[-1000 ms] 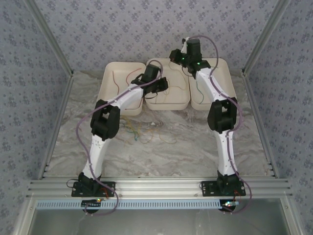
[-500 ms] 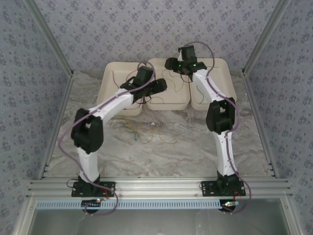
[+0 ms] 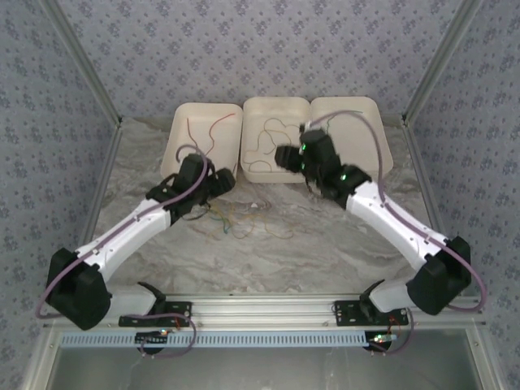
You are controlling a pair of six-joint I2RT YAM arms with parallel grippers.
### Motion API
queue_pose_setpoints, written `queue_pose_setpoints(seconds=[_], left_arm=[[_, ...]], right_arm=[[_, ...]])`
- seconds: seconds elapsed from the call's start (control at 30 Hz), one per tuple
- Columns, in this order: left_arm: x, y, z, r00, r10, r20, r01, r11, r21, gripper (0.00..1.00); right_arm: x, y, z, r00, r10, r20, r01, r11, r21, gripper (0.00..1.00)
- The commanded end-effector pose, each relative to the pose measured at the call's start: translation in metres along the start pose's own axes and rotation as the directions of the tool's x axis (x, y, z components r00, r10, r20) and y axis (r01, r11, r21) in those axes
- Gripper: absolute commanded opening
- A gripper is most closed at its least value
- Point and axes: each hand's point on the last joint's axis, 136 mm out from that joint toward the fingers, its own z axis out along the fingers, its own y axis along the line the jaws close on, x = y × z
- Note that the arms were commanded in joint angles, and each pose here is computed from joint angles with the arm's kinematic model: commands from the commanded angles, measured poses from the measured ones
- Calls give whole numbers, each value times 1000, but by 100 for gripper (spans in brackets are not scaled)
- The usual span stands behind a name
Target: Untangle the cables
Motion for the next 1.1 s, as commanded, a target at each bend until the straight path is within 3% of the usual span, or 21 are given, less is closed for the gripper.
queue_pose_setpoints(seconds=[0.0,0.1,0.2,0.47,0.67,0.9,1.0,1.07], left_arm=[[30,26,6,998,-45,-51,43,999,-33,84],[48,24,18,994,-33,-103,31,999,-16,86],[61,21,31,991,-19,-131,17,1000,-18,87],[56,51,40,998,-35,-52,30,994,-102,88],[53,74,53,989,-138,-49,131,984,-119,74],[52,90,77,987,-155,-35,147,975,-169,60],[54,96,88,984,-175,-16,170,970,-172,58],[56,104,94,977,-215,17,215,963,-163,44]], right_arm=[[88,-43,11,991,-7,-136,35,979,199,60],[144,-49,16,970,-68,-232,118,971,206,64],[178,-59,20,956,-93,-279,159,961,224,67],[209,-71,46,942,-69,-329,150,962,228,62],[218,-78,63,939,-27,-342,118,961,251,44],[208,-78,55,953,-22,-301,106,958,265,0],[191,-74,44,966,-27,-259,97,961,259,0],[175,-70,34,973,-37,-227,95,964,250,0]])
